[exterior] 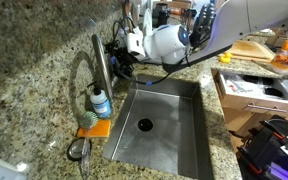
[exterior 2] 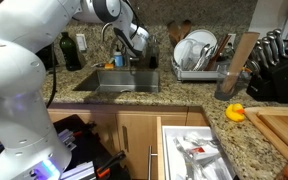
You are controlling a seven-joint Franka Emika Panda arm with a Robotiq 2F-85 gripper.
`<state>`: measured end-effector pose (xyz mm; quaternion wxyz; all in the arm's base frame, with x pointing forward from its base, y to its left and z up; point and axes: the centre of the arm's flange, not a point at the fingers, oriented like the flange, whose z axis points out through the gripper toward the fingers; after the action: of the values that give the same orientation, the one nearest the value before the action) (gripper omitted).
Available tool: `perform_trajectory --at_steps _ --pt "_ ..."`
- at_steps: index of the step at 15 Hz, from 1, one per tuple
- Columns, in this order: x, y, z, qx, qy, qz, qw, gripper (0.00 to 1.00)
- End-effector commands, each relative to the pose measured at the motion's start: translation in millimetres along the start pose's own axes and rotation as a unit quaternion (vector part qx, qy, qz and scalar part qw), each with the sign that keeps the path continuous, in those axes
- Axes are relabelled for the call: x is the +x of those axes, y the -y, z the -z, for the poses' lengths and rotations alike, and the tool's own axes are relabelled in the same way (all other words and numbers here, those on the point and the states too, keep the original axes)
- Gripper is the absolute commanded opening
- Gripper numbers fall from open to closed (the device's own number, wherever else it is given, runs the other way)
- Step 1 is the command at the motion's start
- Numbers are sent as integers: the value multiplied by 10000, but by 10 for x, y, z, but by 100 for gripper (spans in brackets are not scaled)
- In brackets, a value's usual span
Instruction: Open and close the tap
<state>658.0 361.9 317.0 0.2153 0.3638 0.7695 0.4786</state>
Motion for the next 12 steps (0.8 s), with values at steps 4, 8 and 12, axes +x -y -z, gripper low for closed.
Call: perform_trajectory --at_steps 4,8,12 --pt "70 49 -30 -4 -138 -177 9997 100" --pt "49 71 -146 -130 83 873 9961 100" --pt "-7 -47 -97 -129 53 707 9974 100"
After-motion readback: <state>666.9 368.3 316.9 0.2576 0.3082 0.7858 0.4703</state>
